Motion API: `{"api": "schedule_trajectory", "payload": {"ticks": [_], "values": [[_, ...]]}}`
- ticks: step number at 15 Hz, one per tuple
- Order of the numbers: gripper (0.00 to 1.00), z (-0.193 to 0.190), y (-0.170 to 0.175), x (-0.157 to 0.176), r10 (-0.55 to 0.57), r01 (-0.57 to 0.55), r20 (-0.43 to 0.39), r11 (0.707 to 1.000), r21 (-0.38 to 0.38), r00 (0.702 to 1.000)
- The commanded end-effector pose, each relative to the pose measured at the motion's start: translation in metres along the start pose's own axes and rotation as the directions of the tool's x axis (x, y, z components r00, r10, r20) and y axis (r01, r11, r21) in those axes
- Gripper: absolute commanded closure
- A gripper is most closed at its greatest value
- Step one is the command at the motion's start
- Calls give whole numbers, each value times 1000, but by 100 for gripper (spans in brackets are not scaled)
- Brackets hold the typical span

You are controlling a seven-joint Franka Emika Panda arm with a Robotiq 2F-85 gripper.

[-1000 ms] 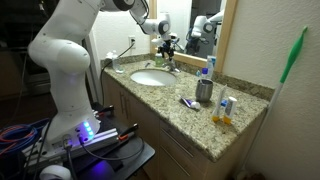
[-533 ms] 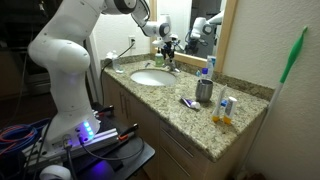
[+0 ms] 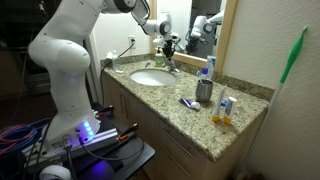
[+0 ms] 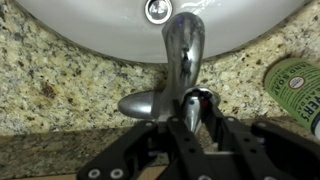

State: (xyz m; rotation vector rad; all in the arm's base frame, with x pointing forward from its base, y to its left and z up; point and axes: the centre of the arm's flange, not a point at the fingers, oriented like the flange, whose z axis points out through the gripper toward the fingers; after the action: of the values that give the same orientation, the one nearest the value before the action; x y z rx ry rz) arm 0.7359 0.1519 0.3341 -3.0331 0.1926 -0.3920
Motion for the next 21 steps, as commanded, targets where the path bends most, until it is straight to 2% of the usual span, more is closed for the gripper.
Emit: {"api": "schedule_trajectory", "payload": {"ticks": [1, 3, 5, 7, 12, 15, 16, 18, 21], "values": [[94, -22, 8, -12, -1, -1, 74, 999, 35, 997], [93, -30, 19, -14, 23, -29, 93, 998, 60, 995], [93, -43, 31, -13, 42, -57, 98, 986, 158, 994], [93, -60, 47, -11, 70, -85, 68, 963, 254, 995], [93, -86, 65, -14, 99, -112, 54, 928, 354, 994], [93, -121, 61, -21, 88, -107, 66, 915, 390, 994], [49, -129, 59, -26, 80, -104, 81, 927, 360, 993], [41, -136, 54, -36, 44, -76, 110, 948, 310, 993], [19, -120, 46, -43, 30, -56, 108, 968, 243, 994]]}}
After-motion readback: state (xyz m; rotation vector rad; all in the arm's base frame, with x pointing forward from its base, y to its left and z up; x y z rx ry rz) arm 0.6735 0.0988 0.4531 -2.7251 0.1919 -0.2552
